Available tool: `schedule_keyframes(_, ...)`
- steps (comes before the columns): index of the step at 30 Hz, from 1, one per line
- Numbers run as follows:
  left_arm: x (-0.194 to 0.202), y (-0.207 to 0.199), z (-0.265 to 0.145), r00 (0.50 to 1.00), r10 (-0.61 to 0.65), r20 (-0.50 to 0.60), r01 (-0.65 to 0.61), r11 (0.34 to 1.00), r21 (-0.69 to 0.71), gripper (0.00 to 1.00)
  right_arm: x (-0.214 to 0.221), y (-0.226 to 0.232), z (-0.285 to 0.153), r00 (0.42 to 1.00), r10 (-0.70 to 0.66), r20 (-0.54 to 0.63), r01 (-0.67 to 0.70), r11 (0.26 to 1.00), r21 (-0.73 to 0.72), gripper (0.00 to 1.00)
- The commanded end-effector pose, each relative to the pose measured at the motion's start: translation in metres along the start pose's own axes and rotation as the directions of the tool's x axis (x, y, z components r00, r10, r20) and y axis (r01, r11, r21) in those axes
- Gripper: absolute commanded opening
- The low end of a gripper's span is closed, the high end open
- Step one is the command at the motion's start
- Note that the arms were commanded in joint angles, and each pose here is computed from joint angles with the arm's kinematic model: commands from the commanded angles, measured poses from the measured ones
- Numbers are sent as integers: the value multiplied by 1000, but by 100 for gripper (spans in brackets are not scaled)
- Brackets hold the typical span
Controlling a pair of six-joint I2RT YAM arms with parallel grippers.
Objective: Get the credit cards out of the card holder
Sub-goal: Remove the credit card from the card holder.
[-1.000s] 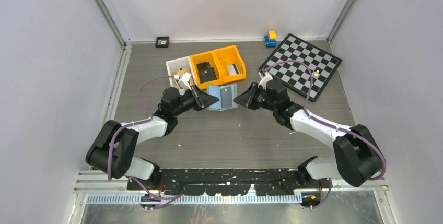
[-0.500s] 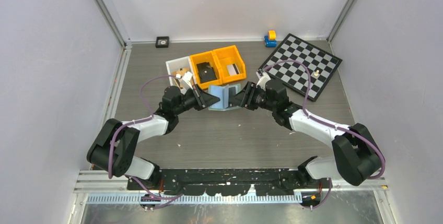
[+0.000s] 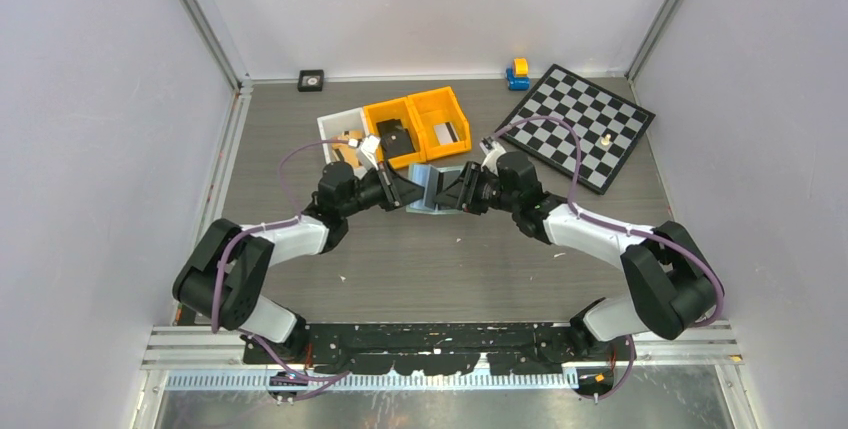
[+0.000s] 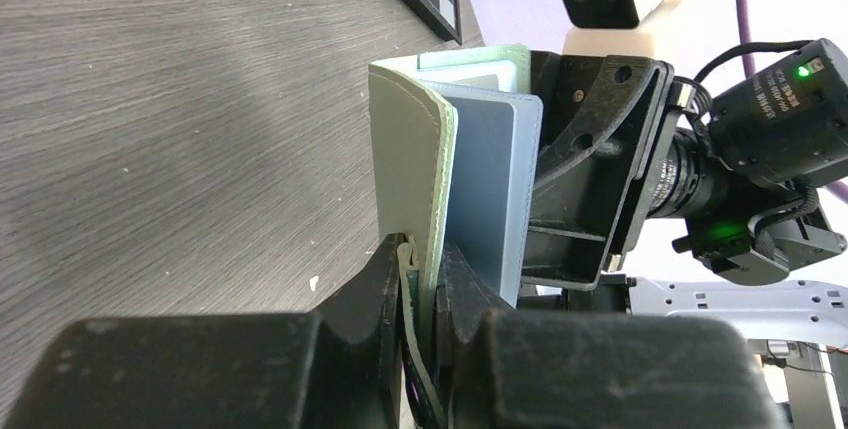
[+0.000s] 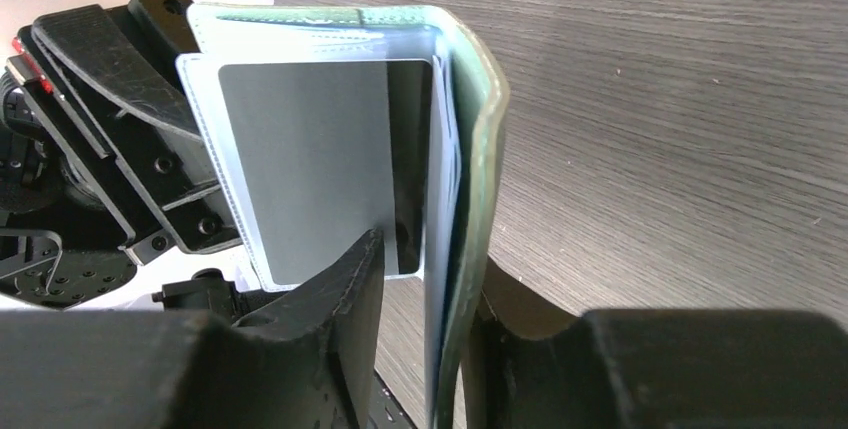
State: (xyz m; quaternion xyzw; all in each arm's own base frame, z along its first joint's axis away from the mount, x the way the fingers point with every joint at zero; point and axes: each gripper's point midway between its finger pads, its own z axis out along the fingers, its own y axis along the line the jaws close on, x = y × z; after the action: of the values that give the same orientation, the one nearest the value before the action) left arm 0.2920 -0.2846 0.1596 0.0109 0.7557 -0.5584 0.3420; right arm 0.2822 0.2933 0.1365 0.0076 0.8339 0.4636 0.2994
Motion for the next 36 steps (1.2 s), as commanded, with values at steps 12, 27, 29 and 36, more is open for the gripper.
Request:
schedule_keyframes(12,-22,-11,-3,997,-13,72,9,998,56,52,-19,15,-6,997,-57,60,56,998,11,21)
schedule_keyframes(27,0,-12,16,998,26,-52,-24,999,36,69,-17,3,-3,995,-99,33,93,987,133,13)
schedule_keyframes(29,5,-11,19,996,44,-74,-44,999,14,75,-17,-6,-2,993,-115,31,107,974,199,10)
schedule_keyframes(36,21,-1,30,985,106,-135,-119,989,-92,83,-16,-23,-5,976,-218,10,195,891,410,5)
